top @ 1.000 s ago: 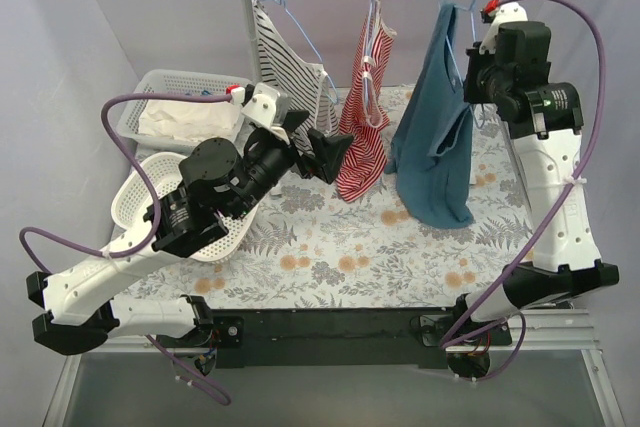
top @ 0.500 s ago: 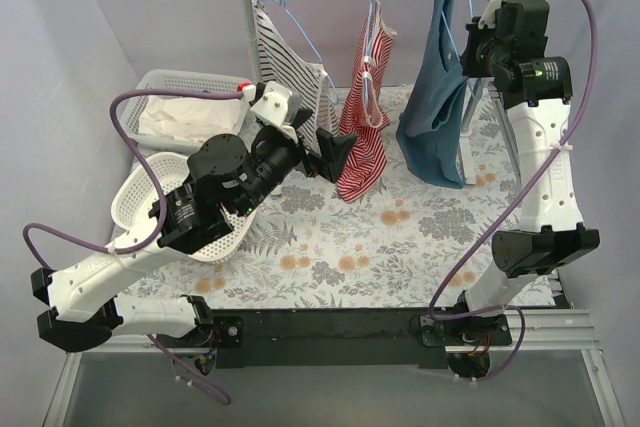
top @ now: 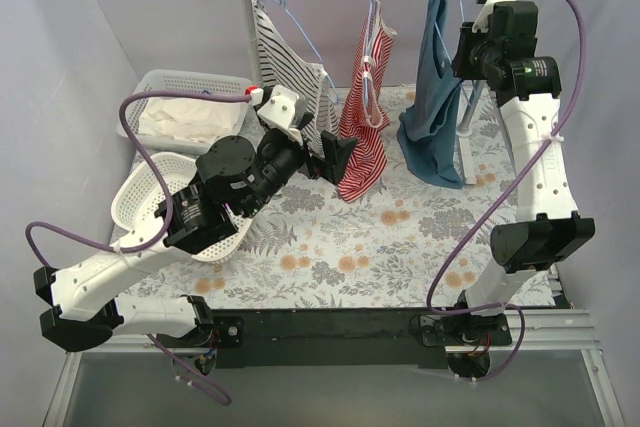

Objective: Place the tank top on the hanger

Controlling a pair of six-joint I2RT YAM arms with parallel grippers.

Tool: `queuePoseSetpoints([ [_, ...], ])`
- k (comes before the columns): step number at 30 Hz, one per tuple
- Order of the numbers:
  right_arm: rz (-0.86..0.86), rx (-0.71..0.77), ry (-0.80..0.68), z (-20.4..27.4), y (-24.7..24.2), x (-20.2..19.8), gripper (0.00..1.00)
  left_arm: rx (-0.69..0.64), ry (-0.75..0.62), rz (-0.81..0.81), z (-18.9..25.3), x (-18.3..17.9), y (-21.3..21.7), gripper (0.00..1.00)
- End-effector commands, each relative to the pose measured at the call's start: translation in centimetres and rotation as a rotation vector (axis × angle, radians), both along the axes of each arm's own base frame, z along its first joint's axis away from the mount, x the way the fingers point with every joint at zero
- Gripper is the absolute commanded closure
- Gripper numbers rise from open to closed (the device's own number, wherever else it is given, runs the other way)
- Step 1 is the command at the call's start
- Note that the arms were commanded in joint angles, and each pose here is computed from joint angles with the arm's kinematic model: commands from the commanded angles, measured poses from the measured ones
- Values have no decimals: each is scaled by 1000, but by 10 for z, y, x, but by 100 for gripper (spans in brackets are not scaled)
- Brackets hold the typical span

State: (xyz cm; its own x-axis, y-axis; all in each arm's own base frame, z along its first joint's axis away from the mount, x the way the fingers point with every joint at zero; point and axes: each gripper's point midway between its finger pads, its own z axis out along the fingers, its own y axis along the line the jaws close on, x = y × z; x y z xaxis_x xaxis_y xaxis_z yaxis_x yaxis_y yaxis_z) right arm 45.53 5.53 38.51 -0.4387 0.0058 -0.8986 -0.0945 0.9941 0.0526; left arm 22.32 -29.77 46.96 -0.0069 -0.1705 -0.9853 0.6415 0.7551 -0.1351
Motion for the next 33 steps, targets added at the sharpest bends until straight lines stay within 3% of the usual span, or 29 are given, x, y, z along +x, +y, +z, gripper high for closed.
queuePoseSetpoints([
  [1, 12, 58, -188, 62, 3, -22, 63, -10, 11, 19, -3, -1, 7, 2],
  [5, -3, 82, -211, 73, 0, -42, 45, -4, 34, 17, -11, -1, 6, 2],
  [8, 14, 104, -221, 77, 2, -63, 38, -2, 52, 22, -17, -2, 7, 2],
  [13, 123, 175, -235, 82, 24, -113, 36, 9, 95, 41, -40, 0, 9, 2],
  [17, 278, 230, -196, 56, 63, -144, 36, 34, 145, 56, -66, 1, 9, 2],
  [19, 386, 290, -246, 67, 93, -171, 36, 50, 186, 63, -87, 0, 10, 2],
  [26, 555, 366, -111, -4, 164, -221, 32, 69, 358, 107, -154, -6, 16, 2],
  [27, 568, 357, -39, -38, 172, -226, 32, 68, 383, 115, -163, -7, 17, 2],
  [33, 662, 359, 28, -115, 206, -272, 30, 64, 565, 141, -221, -20, 20, 2],
])
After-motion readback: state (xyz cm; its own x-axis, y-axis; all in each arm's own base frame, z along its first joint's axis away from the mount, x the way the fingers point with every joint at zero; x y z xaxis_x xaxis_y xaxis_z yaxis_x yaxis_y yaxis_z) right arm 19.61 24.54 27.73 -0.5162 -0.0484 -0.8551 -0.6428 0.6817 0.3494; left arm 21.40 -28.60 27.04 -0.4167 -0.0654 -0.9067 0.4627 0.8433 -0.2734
